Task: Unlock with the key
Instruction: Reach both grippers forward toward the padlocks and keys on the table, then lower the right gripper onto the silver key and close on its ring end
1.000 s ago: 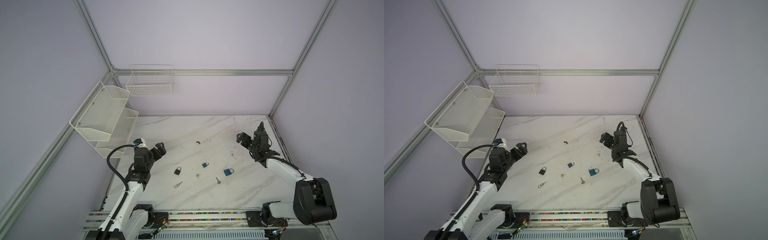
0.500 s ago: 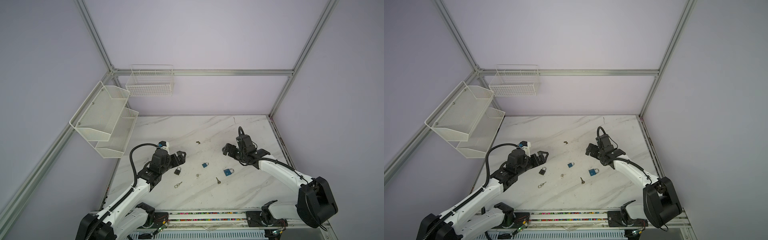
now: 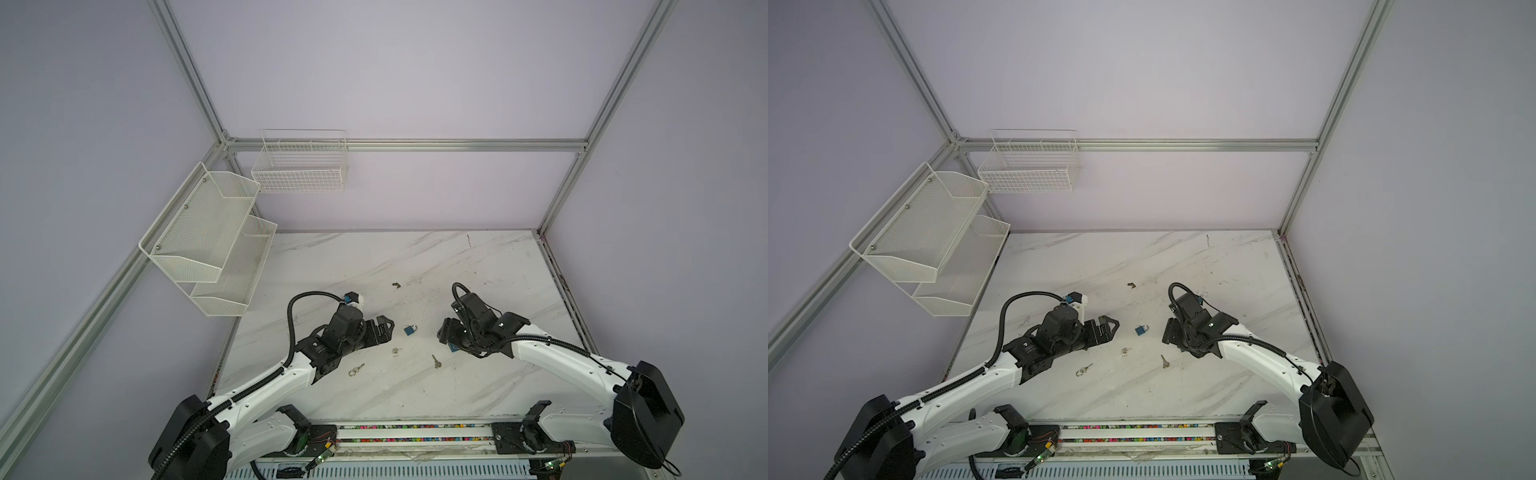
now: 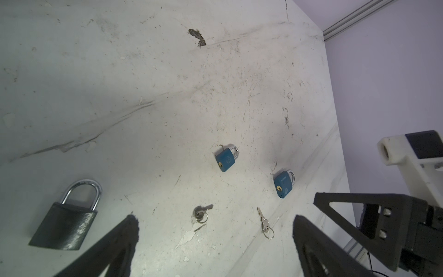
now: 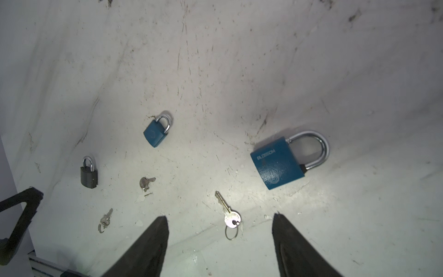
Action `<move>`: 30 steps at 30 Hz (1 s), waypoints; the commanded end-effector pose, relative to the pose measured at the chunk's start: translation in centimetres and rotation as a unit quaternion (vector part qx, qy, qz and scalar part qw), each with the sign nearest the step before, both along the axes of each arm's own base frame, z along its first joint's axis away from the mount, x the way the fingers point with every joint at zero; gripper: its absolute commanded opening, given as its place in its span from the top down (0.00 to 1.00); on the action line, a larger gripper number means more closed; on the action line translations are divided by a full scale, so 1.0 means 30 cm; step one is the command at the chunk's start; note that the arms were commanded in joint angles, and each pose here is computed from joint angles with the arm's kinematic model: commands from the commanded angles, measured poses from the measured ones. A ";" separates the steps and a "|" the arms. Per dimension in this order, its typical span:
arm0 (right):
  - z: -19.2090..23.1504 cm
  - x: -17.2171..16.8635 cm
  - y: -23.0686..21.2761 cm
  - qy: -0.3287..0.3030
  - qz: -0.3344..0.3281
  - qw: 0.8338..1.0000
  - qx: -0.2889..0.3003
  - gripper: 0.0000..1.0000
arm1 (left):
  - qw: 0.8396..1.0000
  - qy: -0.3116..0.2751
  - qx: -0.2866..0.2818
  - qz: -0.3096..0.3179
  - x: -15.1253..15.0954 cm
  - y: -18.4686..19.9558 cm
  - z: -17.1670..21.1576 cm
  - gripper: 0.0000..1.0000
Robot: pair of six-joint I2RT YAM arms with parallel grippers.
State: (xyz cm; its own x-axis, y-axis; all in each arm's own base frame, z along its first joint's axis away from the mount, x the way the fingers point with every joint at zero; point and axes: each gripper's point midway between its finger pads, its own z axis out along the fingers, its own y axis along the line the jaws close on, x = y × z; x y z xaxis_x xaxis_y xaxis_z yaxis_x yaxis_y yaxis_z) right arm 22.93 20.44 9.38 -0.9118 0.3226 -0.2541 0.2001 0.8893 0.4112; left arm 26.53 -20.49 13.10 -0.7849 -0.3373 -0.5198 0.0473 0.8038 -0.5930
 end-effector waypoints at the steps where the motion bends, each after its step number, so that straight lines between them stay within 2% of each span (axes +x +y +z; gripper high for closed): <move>1: -0.049 -0.069 -0.001 0.041 -0.030 0.999 0.003 0.34 | 0.997 -0.051 -0.047 0.020 0.064 -0.052 0.160 0.00; 14: -0.159 -0.168 0.085 0.077 -0.010 0.997 -0.011 0.46 | 0.997 -0.048 -0.056 0.025 0.048 -0.100 0.135 0.00; 23: -0.199 -0.158 0.089 0.077 -0.014 0.997 -0.023 0.58 | 0.997 -0.051 -0.048 0.029 0.051 -0.089 0.127 0.00; 30: -0.215 -0.150 0.092 0.078 -0.014 0.996 -0.031 0.64 | 0.997 -0.050 -0.044 0.029 0.050 -0.086 0.117 0.00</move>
State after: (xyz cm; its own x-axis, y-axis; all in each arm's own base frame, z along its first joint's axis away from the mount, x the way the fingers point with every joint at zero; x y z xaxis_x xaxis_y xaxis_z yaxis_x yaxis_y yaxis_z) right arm 18.09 23.30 3.01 -0.9439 0.3107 -0.1123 0.2612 0.9099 0.3222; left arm 26.80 -22.25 13.45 -0.7519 -0.3888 -0.5325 0.0311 0.7858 -0.6177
